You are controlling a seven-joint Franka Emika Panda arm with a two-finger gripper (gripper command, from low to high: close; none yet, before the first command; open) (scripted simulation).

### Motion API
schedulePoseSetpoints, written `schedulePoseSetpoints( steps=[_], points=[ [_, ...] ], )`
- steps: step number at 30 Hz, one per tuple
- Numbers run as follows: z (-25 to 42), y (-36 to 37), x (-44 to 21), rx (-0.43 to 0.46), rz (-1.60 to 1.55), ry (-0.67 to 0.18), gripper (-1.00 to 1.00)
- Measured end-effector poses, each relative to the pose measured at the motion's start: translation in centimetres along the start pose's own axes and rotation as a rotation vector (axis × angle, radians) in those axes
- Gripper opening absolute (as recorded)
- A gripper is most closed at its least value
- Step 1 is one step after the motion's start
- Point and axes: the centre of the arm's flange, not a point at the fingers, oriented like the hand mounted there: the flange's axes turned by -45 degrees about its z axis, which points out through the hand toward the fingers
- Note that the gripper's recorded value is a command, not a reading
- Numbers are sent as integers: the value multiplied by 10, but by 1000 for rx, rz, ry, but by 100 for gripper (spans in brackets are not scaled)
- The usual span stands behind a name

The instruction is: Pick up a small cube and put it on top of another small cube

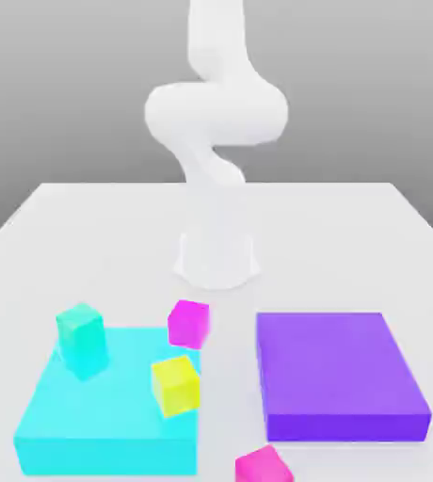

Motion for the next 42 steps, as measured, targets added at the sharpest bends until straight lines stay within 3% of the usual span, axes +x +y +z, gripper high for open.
schedulePoseSetpoints(
  steps=[13,27,32,33,42],
  points=[
    [236,-23,-46,85,-182,-337,0],
    [434,-48,-207,153,-392,-690,0],
    [486,-49,-260,158,-411,-722,0],
    [493,-49,-267,158,-412,-723,-100],
    [478,-49,-253,158,-413,-723,-100]
  ],
)
